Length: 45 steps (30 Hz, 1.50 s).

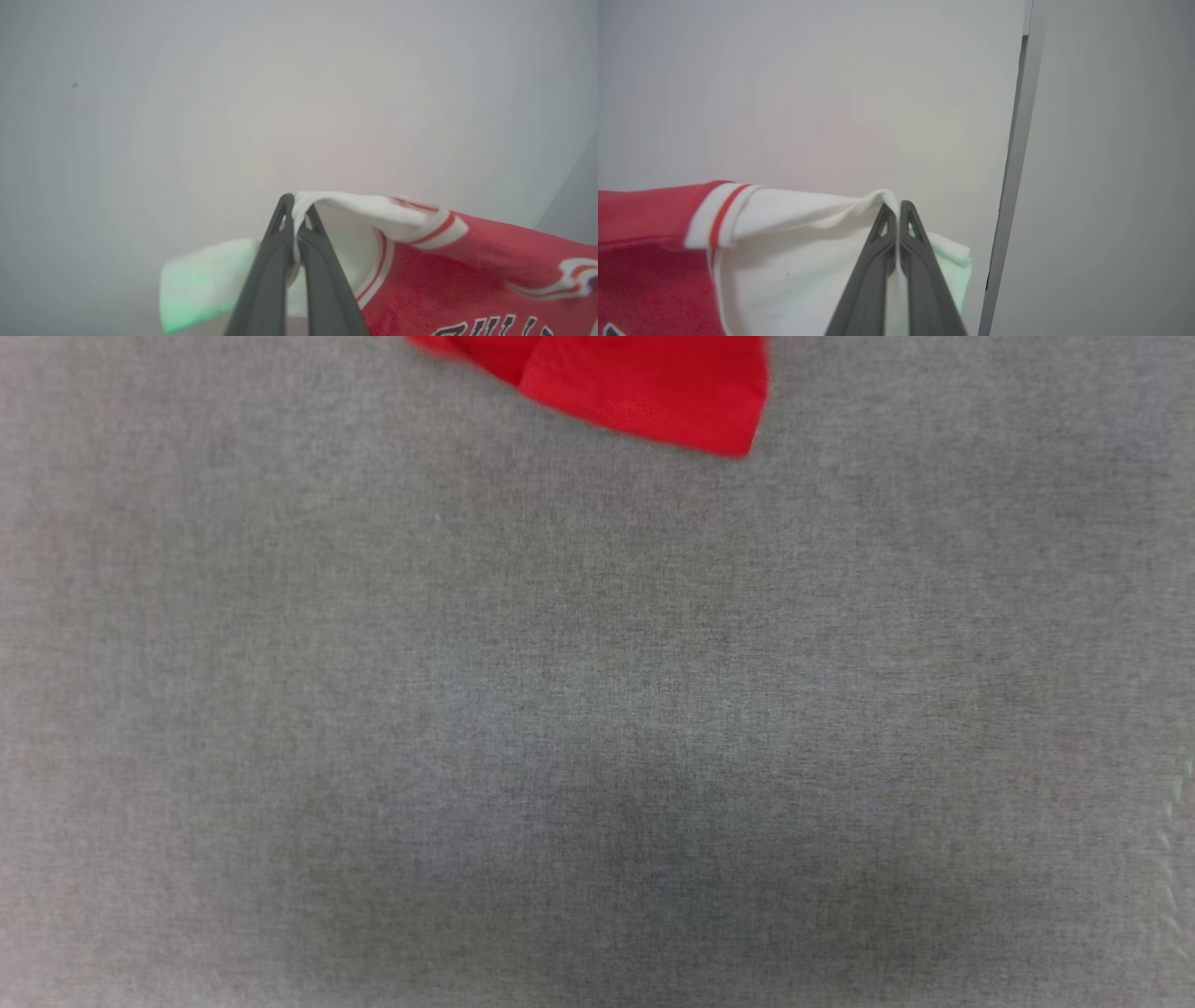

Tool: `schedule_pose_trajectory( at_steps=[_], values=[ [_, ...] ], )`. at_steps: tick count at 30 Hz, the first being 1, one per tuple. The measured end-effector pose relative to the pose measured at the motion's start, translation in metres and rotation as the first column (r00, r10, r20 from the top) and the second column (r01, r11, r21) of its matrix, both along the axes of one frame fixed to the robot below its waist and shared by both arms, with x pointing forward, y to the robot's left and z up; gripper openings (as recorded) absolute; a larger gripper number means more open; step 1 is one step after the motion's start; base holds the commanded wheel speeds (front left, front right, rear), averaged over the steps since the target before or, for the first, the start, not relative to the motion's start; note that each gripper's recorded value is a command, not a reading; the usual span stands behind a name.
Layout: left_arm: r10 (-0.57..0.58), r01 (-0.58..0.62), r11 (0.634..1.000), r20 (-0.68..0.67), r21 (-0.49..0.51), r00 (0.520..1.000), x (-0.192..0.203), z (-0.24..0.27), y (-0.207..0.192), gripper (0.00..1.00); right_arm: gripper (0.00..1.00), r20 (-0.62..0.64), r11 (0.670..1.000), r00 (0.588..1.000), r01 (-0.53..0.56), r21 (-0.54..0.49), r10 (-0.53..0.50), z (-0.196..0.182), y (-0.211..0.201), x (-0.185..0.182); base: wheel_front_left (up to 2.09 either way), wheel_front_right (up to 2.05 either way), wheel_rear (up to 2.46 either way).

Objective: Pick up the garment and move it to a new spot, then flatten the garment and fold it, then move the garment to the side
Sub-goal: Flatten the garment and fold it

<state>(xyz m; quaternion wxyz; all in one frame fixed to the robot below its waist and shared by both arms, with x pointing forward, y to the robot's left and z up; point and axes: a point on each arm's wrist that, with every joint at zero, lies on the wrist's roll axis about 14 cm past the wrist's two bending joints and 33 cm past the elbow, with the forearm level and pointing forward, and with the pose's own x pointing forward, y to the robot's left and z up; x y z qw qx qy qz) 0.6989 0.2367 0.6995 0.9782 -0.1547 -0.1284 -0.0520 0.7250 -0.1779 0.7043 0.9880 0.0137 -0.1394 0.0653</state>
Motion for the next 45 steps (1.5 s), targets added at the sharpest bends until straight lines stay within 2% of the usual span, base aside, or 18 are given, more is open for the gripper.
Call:
schedule_pose_trajectory(
  at_steps=[4, 9, 11, 14, 16, 21, 25, 30, 34, 40, 45],
  values=[
    [0.000, 0.003, 1.000, 0.097, -0.031, 0.995, -0.007, 0.049, -0.004, 0.00, 0.00, 0.093, 0.999, 0.996, 0.007, 0.040, -0.011, 0.047, -0.004, -0.010, 0.00, 0.00, 0.00],
    [-0.019, 0.030, 0.998, 0.179, -0.059, 0.984, -0.022, 0.086, -0.010, 0.00, 0.00, 0.141, 0.997, 0.990, 0.007, 0.077, -0.018, 0.074, -0.005, -0.025, 0.00, 0.00, 0.00],
    [-0.037, 0.046, 0.998, 0.167, -0.050, 0.985, -0.027, 0.079, -0.015, 0.00, 0.00, 0.136, 0.998, 0.991, 0.000, 0.062, -0.009, 0.073, 0.001, -0.029, 0.00, 0.00, 0.00],
    [-0.079, 0.083, 0.992, 0.054, -0.091, 0.995, -0.032, 0.039, -0.022, 0.00, 0.00, 0.082, 1.000, 0.997, -0.010, 0.023, 0.008, 0.049, 0.010, -0.034, 0.00, 0.00, 0.00],
    [-0.123, 0.120, 0.990, -0.037, -0.073, 0.992, -0.038, 0.012, -0.028, 0.00, 0.00, 0.036, 1.000, 0.999, -0.021, -0.006, 0.021, 0.029, 0.017, -0.038, 0.00, 0.00, 0.00],
    [-0.226, 0.197, 0.970, -0.223, -0.146, 0.948, -0.066, -0.052, -0.035, 0.00, 0.00, -0.090, 0.995, 0.993, -0.077, -0.055, 0.072, -0.024, 0.033, -0.053, 0.00, 0.00, 0.00],
    [-0.279, 0.222, 0.954, -0.326, -0.202, 0.903, -0.100, -0.097, -0.030, 0.00, 0.00, -0.187, 0.987, 0.973, -0.151, -0.062, 0.137, -0.068, 0.045, -0.076, 0.00, 0.00, 0.00],
    [-0.394, 0.293, 0.915, -0.455, -0.277, 0.799, -0.161, -0.151, -0.043, 0.00, 0.00, -0.325, 0.976, 0.926, -0.215, -0.043, 0.190, -0.121, 0.031, -0.119, 0.00, 0.00, 0.00],
    [-0.446, 0.312, 0.890, -0.492, -0.333, 0.747, -0.210, -0.175, -0.047, 0.00, 0.00, -0.415, 0.968, 0.882, -0.249, -0.007, 0.224, -0.152, 0.017, -0.162, 0.00, 0.00, 0.00],
    [-0.486, 0.317, 0.869, -0.538, -0.380, 0.688, -0.279, -0.203, -0.052, 0.00, 0.00, -0.545, 0.958, 0.799, -0.286, 0.027, 0.254, -0.188, 0.003, -0.232, 0.00, 0.00, 0.00],
    [-0.492, 0.282, 0.859, -0.534, -0.428, 0.687, -0.313, -0.213, -0.052, 0.00, 0.00, -0.614, 0.955, 0.746, -0.294, 0.041, 0.256, -0.204, -0.002, -0.280, 0.00, 0.00, 0.00]
  ],
)
